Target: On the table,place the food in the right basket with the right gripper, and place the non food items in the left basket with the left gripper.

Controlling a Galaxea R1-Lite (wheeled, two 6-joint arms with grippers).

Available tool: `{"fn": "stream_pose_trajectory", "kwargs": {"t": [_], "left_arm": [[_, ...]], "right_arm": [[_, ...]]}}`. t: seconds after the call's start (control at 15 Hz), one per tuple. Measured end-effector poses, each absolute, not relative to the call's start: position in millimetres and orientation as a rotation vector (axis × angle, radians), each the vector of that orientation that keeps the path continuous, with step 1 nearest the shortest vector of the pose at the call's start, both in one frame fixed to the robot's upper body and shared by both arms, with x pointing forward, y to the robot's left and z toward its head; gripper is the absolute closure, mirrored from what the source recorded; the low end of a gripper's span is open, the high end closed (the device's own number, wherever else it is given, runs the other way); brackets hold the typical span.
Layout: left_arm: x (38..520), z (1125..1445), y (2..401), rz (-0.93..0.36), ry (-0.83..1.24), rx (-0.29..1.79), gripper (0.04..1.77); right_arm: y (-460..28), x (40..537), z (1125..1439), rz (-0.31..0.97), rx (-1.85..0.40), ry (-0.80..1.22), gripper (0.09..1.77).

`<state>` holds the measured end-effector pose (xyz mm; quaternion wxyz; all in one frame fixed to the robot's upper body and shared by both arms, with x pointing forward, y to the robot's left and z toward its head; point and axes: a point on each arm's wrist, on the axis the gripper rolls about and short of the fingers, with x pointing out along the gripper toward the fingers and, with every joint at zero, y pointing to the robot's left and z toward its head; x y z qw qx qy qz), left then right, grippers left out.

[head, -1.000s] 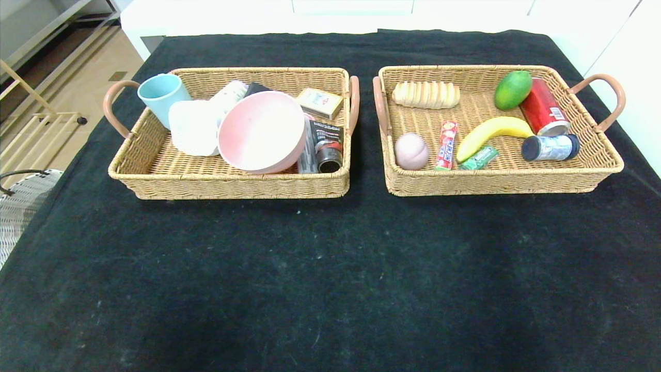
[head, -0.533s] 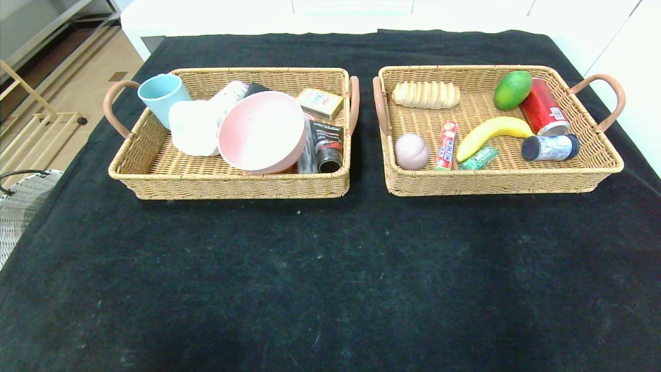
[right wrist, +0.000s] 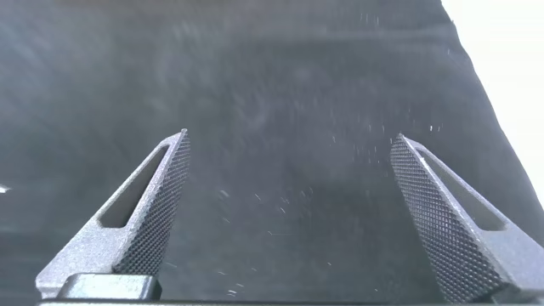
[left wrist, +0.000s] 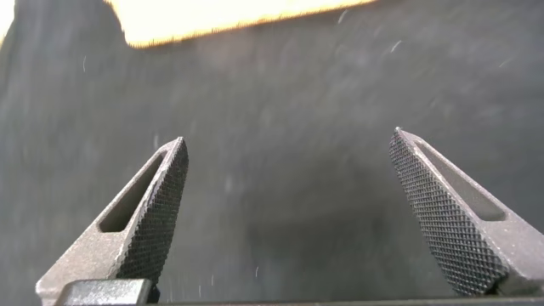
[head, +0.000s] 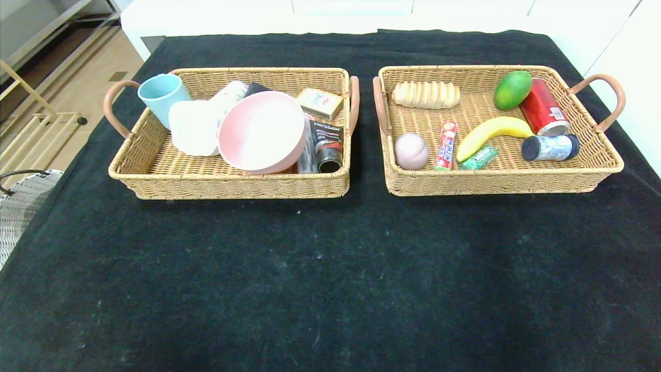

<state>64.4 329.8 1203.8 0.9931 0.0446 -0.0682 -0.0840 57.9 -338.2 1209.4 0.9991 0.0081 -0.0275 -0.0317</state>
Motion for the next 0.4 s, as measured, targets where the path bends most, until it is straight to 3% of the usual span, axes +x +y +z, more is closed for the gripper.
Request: {"fn": "stream_pose_trajectory", "kwargs": {"t": [0.4], "left_arm": [[68.1, 1189.0, 331.6, -0.091, -0.052, 0.045, 0.09]], "right_arm": [[-336.5, 68.3, 1185.3, 0.008, -0.056, -0.013, 0.15]]}}
